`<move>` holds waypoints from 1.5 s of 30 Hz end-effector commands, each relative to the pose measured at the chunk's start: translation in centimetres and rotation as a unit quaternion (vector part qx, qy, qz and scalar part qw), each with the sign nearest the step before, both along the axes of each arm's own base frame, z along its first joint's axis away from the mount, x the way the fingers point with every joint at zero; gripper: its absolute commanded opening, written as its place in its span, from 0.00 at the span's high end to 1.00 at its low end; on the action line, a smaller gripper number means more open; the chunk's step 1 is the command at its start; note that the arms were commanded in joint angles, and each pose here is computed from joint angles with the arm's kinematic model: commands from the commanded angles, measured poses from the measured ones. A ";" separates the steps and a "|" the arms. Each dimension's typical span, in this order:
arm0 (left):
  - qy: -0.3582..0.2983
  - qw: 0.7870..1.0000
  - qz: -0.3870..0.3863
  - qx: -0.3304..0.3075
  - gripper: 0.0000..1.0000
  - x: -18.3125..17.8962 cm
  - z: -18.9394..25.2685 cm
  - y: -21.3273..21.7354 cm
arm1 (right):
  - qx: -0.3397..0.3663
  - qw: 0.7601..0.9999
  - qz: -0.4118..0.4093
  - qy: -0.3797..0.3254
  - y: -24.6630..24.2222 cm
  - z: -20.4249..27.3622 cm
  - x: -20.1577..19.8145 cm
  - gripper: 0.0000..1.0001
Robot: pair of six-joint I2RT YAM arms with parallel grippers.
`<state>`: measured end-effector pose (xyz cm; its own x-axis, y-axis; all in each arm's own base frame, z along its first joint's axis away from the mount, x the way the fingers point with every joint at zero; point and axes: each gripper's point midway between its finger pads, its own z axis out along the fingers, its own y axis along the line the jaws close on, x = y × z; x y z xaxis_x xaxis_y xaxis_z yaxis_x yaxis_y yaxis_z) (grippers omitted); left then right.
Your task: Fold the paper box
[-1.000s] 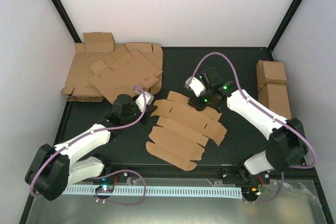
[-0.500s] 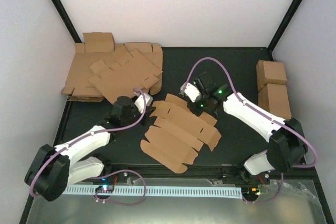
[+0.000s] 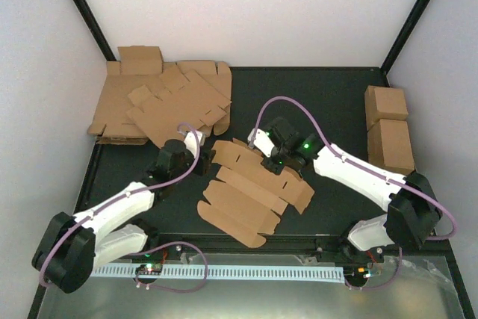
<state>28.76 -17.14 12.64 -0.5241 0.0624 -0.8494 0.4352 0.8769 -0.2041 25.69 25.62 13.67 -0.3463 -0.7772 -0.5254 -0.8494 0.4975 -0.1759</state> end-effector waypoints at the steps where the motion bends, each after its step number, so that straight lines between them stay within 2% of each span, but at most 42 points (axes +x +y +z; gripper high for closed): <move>1: 0.021 0.998 0.058 0.008 0.45 0.5 -0.8 2.0 | 0.003 0.998 0.007 -0.056 0.6 1.2 1.5 0.98; 5: 0.058 0.996 0.073 -0.001 0.49 1.3 -2.6 2.8 | 0.026 0.998 0.037 -0.049 1.6 1.3 0.7 0.98; 8: 0.080 0.993 0.082 -0.015 0.56 2.4 -3.2 3.4 | 0.049 0.996 0.062 -0.050 2.0 2.1 -0.2 0.98; 14: 0.082 0.993 0.074 -0.030 0.64 4.1 -2.5 3.1 | 0.059 0.992 0.099 -0.054 1.9 2.9 -1.6 0.98; 19: 0.072 0.994 0.009 -0.082 0.58 3.1 -1.1 0.7 | 0.021 0.996 0.070 -0.045 1.3 1.7 -0.5 0.98; 23: 0.054 0.995 0.046 -0.072 0.55 2.1 -0.4 2.5 | -0.002 0.997 0.042 -0.057 0.8 0.9 0.8 0.98; 26: 0.017 0.995 0.066 -0.067 0.51 1.3 1.6 3.8 | -0.003 0.997 0.040 -0.065 1.0 0.6 1.3 0.98; 30: -0.064 0.994 -0.029 -0.088 0.47 -0.9 5.5 1.7 | -0.007 0.996 0.047 -0.073 1.7 0.0 1.9 0.98; 33: -0.101 0.987 -0.098 -0.076 0.45 -2.2 7.0 -0.1 | -0.004 0.995 0.058 -0.083 2.7 -0.3 2.1 0.98; 38: -0.063 0.992 -0.099 -0.040 0.43 -1.3 5.3 -0.6 | -0.014 0.993 0.081 -0.082 4.7 -2.2 2.5 0.98; 41: -0.048 0.990 -0.128 -0.038 0.43 -1.3 4.2 -1.8 | -0.033 0.993 0.089 -0.071 5.3 -4.0 2.9 0.98; 45: -0.047 0.986 -0.163 0.000 0.43 -1.2 3.3 -3.1 | -0.036 0.991 0.087 -0.092 5.0 -4.6 3.3 0.98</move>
<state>27.49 -18.30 14.47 -0.4744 0.1236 -0.8716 0.6175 0.7524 -0.2293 27.76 29.94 7.85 -0.1627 -0.8689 -0.4674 -0.8999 0.3250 -0.2909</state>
